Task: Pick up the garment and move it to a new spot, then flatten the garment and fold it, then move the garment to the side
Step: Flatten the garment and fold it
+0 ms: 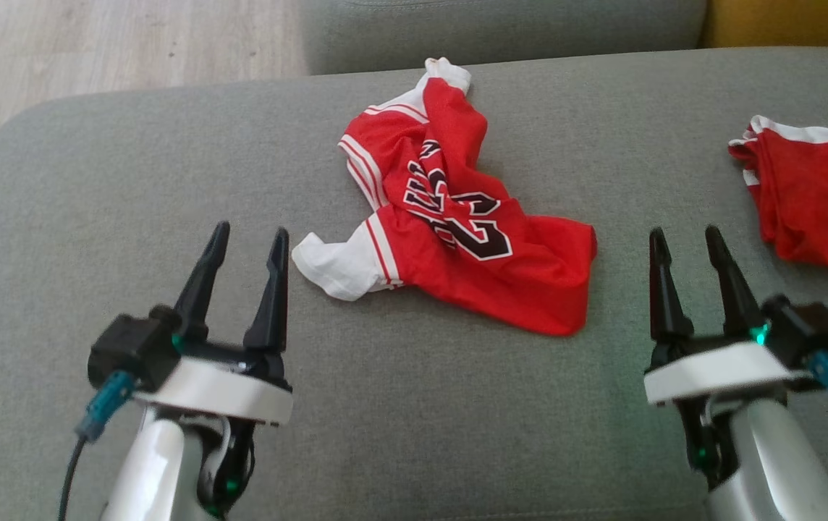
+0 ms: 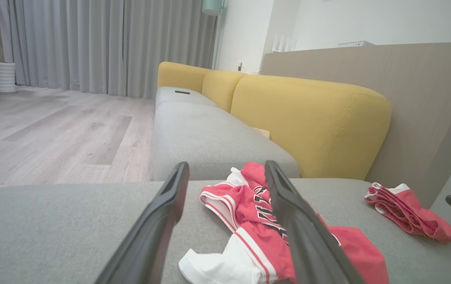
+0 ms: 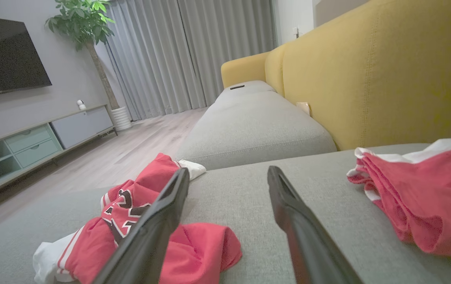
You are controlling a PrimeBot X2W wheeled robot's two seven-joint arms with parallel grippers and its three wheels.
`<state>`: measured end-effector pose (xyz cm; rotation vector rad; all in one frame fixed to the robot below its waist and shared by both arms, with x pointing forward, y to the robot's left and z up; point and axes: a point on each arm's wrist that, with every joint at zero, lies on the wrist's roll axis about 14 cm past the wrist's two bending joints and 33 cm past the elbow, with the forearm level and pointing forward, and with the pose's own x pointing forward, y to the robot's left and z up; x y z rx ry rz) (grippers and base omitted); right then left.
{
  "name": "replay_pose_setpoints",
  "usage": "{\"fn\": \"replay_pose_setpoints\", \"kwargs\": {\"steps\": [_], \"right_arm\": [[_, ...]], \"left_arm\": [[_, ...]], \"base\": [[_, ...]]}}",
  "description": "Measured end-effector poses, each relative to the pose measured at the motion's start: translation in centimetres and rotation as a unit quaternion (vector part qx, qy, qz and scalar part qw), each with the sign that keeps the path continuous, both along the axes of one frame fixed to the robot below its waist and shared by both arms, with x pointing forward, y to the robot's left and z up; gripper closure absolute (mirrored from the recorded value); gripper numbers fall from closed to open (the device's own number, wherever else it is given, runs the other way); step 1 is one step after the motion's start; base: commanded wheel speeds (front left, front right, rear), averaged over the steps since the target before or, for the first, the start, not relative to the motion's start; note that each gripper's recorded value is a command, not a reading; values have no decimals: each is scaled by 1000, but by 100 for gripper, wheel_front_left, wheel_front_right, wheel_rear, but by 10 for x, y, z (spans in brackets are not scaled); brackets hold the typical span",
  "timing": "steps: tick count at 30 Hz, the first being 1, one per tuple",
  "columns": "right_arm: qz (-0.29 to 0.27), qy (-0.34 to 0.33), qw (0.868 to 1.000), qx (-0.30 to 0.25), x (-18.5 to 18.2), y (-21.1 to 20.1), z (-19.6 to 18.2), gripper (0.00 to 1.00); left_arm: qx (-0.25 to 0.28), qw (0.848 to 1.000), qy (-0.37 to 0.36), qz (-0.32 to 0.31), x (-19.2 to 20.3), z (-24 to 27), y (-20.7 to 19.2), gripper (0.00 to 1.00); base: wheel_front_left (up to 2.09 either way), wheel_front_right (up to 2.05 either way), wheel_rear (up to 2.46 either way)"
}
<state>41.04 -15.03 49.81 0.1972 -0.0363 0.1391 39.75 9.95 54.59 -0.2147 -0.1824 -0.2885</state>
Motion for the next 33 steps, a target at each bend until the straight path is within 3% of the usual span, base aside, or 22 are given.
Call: {"fn": "replay_pose_setpoints", "kwargs": {"steps": [15,33], "right_arm": [[-14,3,1000,4,-11,-8,-5,0],[-24,43,999,-18,5,-18,-36,0]], "left_arm": [[2,999,36,-12,0,-25,-8,0],[106,975,190,-48,62,-135,-25,0]], "base": [[0,0,0],[0,0,0]]}}
